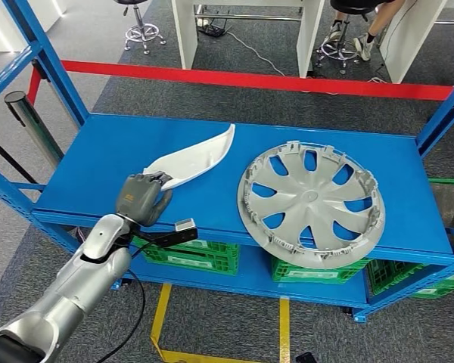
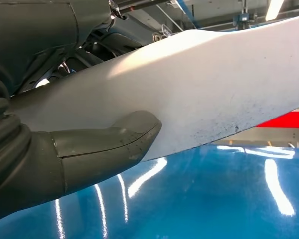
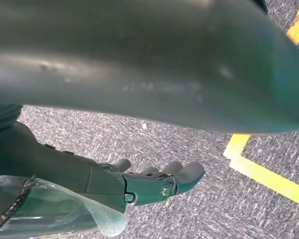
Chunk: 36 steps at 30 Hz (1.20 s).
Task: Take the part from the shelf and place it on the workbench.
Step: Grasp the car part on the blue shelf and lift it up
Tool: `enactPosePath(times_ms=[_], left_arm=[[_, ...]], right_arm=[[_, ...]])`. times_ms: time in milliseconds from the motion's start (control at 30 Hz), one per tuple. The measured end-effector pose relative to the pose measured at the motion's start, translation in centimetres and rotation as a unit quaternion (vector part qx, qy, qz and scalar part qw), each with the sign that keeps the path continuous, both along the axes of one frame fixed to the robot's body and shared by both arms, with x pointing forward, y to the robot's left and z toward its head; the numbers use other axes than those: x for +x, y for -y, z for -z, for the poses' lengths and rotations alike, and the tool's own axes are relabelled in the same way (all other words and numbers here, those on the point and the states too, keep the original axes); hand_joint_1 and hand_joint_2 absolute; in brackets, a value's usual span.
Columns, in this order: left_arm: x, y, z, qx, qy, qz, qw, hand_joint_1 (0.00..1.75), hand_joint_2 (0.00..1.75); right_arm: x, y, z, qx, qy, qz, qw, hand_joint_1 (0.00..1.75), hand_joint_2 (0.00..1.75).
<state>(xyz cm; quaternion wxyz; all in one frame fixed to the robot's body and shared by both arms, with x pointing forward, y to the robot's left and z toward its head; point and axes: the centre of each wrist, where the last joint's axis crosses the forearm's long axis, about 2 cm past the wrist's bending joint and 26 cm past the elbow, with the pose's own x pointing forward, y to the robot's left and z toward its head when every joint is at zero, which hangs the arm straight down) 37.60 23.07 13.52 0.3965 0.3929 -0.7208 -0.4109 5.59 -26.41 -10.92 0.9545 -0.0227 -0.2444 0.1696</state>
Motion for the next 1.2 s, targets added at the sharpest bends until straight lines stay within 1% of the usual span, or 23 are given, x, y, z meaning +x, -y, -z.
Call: enactPosePath(times_ms=[100, 233, 400, 533, 633, 767, 1200], left_arm=[[-0.2, 0.0, -0.1, -0.029, 0.007, 0.004, 1.0, 1.75, 1.75], [-0.8, -0.1, -0.9, -0.128, 0.048, 0.012, 0.991, 1.75, 1.75], [-1.4, -0.5, -2.7, -0.247, 0.1, 0.019, 0.964, 1.75, 1.75], [-1.7, -1.1, -3.7, -0.309, 0.134, 0.022, 0.941, 1.75, 1.75], [-1.9, -1.6, -4.0, -0.346, 0.156, 0.021, 0.925, 1.75, 1.75], [-2.1, -2.1, -4.2, -0.367, 0.174, 0.018, 0.914, 1.75, 1.75], [-2.3, -2.6, -4.3, -0.387, 0.185, 0.011, 0.903, 1.75, 1.75]], right_arm=[[0.0, 0.0, 0.0, 0.0, 0.001, 0.0, 1.0, 0.0, 0.0], [0.0, -0.1, 0.0, -0.002, 0.004, 0.0, 1.0, 0.0, 0.0], [0.0, -0.1, 0.0, -0.005, 0.007, -0.003, 1.0, 0.0, 0.0], [0.0, -0.1, 0.0, -0.007, 0.008, -0.005, 1.0, 0.0, 0.0], [0.0, -0.1, 0.0, -0.008, 0.009, -0.007, 1.0, 0.0, 0.0], [0.0, -0.1, 0.0, -0.008, 0.009, -0.009, 1.0, 0.0, 0.0], [0.1, -0.1, 0.0, -0.009, 0.01, -0.01, 1.0, 0.0, 0.0]])
